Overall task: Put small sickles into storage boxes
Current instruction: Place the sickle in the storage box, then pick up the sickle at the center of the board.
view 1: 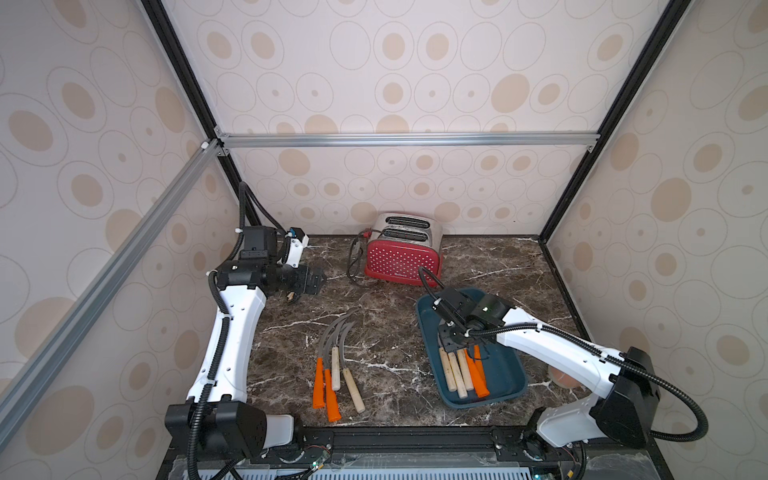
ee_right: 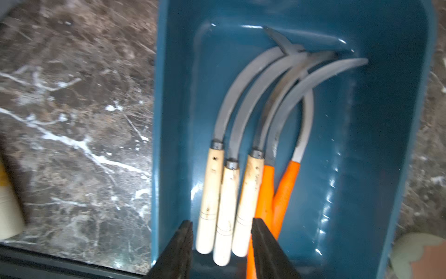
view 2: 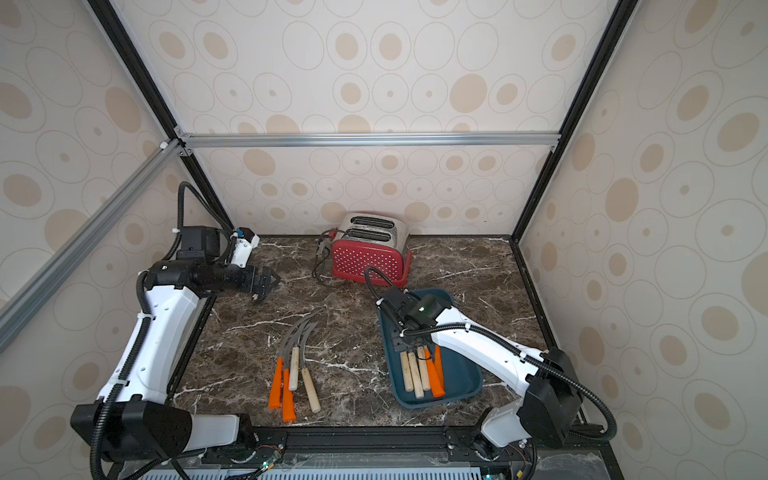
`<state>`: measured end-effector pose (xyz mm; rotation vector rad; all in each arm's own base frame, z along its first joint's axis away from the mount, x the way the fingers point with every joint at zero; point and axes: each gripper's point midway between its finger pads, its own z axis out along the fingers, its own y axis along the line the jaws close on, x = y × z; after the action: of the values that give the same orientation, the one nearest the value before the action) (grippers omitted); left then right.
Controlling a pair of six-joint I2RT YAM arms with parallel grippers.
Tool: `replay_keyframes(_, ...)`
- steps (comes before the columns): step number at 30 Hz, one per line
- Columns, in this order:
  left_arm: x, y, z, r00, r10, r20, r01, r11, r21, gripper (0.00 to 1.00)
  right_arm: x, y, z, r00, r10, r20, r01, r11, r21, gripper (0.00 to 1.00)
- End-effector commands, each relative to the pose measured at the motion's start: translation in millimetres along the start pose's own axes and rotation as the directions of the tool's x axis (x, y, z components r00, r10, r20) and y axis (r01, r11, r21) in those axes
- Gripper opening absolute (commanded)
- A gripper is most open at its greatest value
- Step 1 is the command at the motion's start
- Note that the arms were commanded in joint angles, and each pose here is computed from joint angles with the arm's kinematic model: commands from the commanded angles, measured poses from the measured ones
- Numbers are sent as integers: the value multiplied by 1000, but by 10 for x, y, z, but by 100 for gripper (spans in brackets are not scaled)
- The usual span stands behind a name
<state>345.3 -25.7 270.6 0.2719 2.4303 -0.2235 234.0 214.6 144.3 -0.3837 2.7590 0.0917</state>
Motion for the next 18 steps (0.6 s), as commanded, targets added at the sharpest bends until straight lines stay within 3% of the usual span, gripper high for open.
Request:
replay_keyframes(1,19,163,43,998,-53,-21,51,996,-75,99,-122,505,51,999,-46,21,49,987,-151,43)
replay_keyframes(8,-16,382,95,989,-146,-33,138,973,-183,99,19,1402,280,983,-184,-12,174,944,-281,43)
replay_keyframes(12,-63,457,83,985,-174,-12,168,961,-222,99,133,1854,414,983,-183,-23,160,909,-385,45)
replay_keyframes(18,-119,476,88,981,-196,-1,191,955,-225,99,282,2336,554,968,-245,-47,202,881,-428,47)
